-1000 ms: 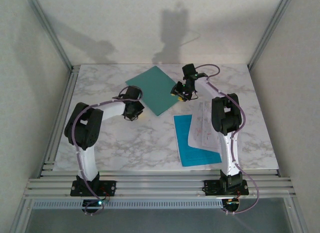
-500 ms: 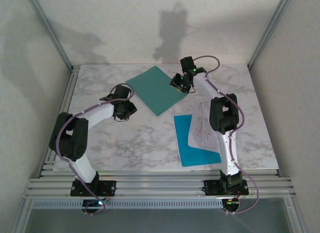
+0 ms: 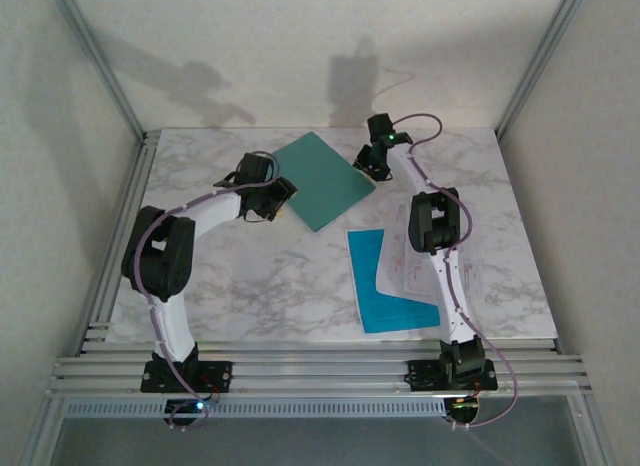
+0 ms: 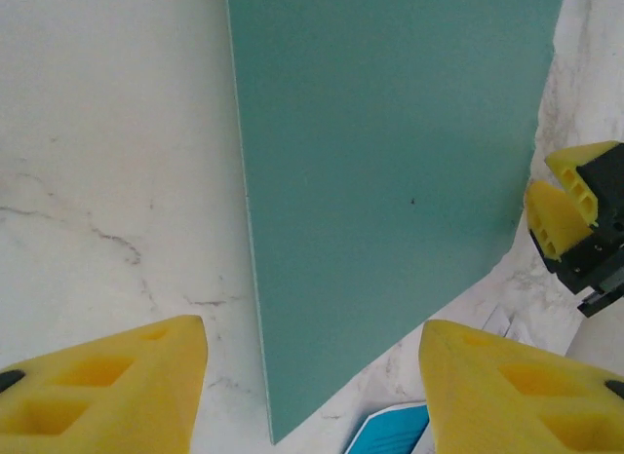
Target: Put the files into the folder
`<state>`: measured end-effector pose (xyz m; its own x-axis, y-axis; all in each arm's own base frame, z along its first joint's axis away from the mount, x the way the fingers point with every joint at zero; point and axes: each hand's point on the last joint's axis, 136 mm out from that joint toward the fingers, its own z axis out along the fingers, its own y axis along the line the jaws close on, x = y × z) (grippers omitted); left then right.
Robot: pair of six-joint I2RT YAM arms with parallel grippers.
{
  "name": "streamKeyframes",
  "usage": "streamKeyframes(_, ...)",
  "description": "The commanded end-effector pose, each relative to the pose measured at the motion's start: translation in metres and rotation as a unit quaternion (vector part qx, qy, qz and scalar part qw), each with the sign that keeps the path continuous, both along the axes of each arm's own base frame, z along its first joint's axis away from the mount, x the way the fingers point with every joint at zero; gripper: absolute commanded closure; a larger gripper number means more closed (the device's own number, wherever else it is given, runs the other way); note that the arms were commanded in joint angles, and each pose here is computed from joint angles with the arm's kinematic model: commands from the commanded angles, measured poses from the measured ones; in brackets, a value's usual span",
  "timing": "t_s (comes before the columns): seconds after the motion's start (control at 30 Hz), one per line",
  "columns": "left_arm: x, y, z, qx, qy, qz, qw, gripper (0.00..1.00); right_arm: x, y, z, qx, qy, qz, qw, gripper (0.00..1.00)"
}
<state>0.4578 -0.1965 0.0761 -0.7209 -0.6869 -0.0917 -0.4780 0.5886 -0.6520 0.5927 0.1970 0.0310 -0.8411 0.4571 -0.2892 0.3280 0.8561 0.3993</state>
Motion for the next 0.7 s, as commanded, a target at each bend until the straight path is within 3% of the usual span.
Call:
streamKeyframes(0.0, 0.006, -0.009, -0.007, -0.009, 0.008, -0.009, 1.000, 0.40, -0.008, 0.002, -0.009, -0.002, 0.024, -0.004, 1.000, 0.59)
streamKeyframes(0.4, 0.024, -0.014, -0.043, 0.014, 0.026, -0.025, 0.999, 0.40, -0.057, 0.047, -0.033, 0.030, 0.099, 0.051, 0.993, 0.59)
streamKeyframes(0.67, 0.014, 0.003, -0.062, 0.069, 0.046, -0.028, 0.996, 0.48, -0.104, 0.071, -0.036, 0.030, 0.131, 0.079, 0.988, 0.60)
